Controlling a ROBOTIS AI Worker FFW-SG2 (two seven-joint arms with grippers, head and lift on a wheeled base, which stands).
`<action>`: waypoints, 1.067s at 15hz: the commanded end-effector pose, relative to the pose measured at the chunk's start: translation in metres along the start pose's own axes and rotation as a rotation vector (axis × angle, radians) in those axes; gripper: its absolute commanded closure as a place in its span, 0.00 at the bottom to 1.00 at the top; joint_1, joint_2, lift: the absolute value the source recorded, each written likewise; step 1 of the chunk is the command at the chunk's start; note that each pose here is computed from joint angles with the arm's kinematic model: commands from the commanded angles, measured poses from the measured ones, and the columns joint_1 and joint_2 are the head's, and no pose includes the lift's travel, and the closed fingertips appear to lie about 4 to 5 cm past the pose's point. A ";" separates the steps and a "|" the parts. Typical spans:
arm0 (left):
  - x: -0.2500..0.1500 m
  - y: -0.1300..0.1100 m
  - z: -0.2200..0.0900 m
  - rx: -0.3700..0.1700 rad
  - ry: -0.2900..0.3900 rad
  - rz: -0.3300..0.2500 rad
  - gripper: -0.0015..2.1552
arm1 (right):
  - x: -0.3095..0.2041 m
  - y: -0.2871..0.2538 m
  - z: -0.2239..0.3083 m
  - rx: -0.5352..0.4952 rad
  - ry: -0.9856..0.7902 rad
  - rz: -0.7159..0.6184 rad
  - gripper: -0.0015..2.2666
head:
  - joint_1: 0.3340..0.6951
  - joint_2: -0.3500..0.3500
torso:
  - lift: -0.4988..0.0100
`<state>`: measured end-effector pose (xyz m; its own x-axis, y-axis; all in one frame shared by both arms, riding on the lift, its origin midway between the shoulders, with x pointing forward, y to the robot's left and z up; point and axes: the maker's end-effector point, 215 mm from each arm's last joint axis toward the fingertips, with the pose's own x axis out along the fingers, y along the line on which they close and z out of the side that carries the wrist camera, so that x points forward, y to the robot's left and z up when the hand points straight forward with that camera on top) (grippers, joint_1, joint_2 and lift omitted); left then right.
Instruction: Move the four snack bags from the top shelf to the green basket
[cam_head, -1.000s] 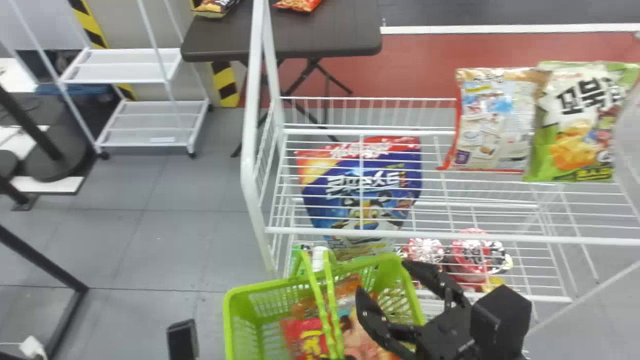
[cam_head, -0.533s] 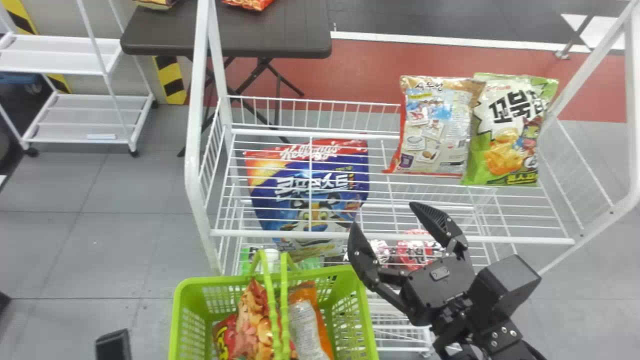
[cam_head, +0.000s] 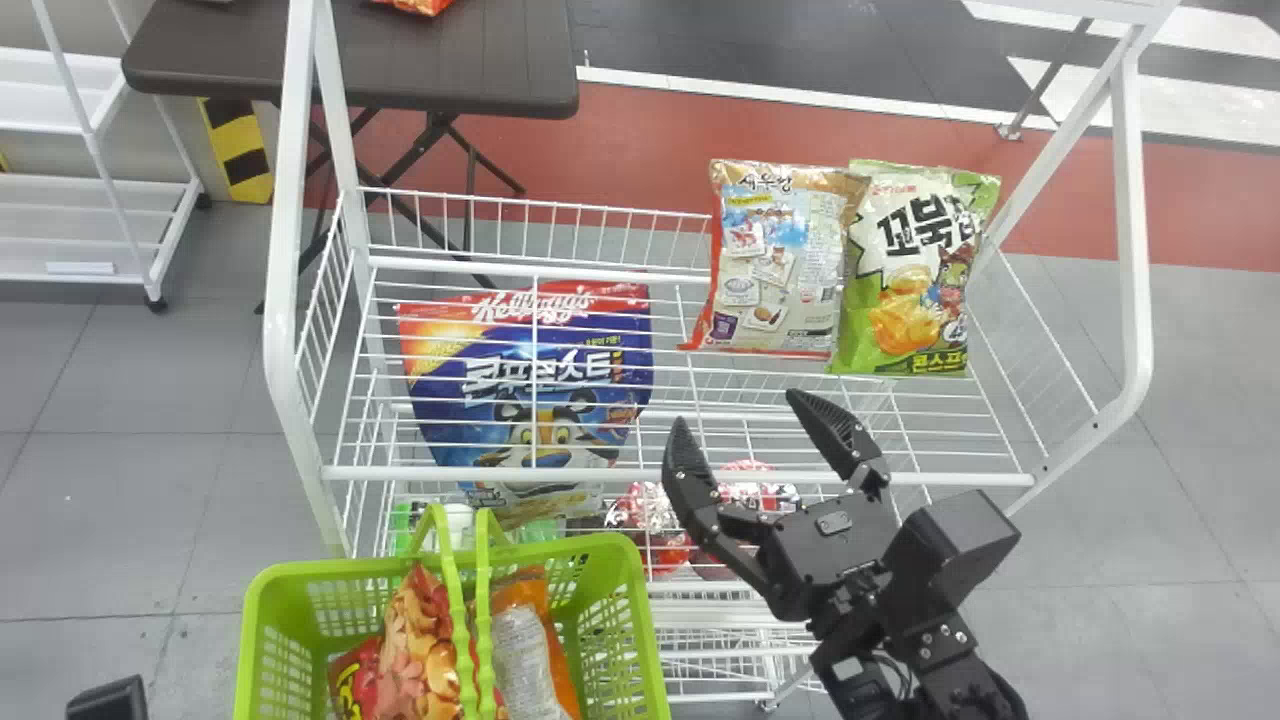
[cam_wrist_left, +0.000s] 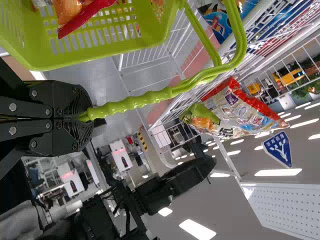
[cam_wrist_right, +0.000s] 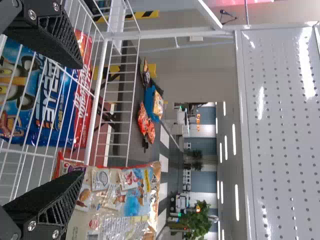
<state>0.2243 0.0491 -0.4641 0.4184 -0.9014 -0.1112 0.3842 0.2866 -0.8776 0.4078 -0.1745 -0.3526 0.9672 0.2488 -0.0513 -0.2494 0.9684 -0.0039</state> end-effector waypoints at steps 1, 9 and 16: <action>-0.001 0.000 -0.002 -0.002 0.005 0.001 0.78 | 0.012 -0.024 -0.001 0.000 -0.007 -0.048 0.02 | 1.00 0.18 | 0.98; -0.004 -0.001 -0.006 -0.011 0.014 0.004 0.78 | 0.095 -0.136 0.000 0.003 -0.001 -0.213 0.03 | 1.00 0.03 | 0.98; -0.004 0.007 -0.005 -0.008 0.026 0.022 0.78 | 0.158 -0.136 -0.028 0.046 0.107 -0.053 0.20 | 1.00 0.06 | 0.98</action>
<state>0.2205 0.0527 -0.4714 0.4056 -0.9031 -0.1413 0.3687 0.3031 -0.8787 0.5859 -0.2696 -0.3828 0.9743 0.1793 -0.1366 -0.1780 0.9838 0.0215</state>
